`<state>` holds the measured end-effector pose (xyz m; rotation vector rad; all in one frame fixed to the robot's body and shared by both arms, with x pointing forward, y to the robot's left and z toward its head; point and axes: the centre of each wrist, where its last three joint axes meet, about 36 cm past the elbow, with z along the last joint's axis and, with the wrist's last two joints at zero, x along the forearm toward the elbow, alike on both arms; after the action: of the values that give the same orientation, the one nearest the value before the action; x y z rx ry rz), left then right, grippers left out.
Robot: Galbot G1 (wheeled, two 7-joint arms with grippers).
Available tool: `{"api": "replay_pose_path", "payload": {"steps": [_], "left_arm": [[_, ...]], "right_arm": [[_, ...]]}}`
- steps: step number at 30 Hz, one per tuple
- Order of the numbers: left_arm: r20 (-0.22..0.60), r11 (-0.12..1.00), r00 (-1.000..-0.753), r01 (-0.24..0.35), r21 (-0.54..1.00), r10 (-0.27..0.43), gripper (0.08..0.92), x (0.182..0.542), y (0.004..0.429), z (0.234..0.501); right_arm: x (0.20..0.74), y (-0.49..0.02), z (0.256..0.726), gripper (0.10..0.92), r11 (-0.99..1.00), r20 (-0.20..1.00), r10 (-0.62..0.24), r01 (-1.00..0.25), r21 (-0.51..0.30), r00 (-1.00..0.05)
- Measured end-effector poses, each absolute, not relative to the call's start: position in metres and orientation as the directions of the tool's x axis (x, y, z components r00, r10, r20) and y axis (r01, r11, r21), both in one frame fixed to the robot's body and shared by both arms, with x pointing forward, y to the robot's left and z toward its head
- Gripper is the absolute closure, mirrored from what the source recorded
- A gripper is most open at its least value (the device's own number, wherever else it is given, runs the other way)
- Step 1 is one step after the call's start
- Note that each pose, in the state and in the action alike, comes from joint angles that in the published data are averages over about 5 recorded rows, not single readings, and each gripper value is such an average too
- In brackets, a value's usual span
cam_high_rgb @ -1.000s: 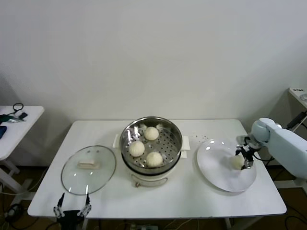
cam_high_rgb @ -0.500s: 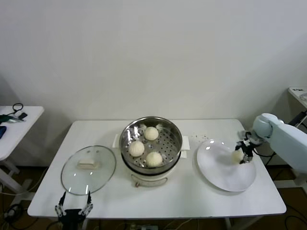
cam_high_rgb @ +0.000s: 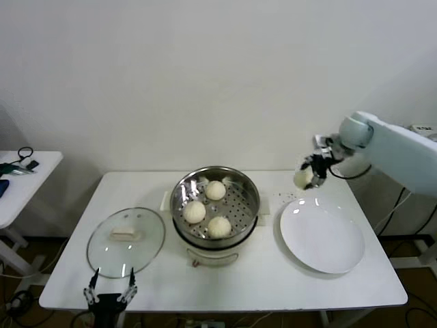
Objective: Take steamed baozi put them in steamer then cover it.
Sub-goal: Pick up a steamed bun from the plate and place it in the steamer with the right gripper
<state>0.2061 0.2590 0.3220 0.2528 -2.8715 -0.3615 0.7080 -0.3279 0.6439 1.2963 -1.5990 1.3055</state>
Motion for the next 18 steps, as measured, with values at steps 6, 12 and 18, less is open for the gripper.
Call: {"api": "replay_pose_path", "payload": {"steps": [6,12,18], "left_arm": [[0.205,0.958,-0.960,-0.138,0.252,-0.192,0.177,0.207,0.254,0.322],[0.205,0.960,-0.961,-0.135,0.246,-0.187,0.177,0.202,0.255,0.320],[0.200,0.961,-0.962,-0.135,0.243,-0.185,0.177,0.201,0.258,0.321]], "right_arm": [[0.705,-0.265,0.685,0.318,-0.011,0.893,-0.354,-0.953,-0.303,-0.279],[0.694,-0.213,0.698,0.318,-0.031,0.889,-0.378,-0.957,-0.290,-0.257],[0.684,-0.175,0.681,0.318,-0.055,0.915,-0.342,-0.967,-0.247,-0.214]]}}
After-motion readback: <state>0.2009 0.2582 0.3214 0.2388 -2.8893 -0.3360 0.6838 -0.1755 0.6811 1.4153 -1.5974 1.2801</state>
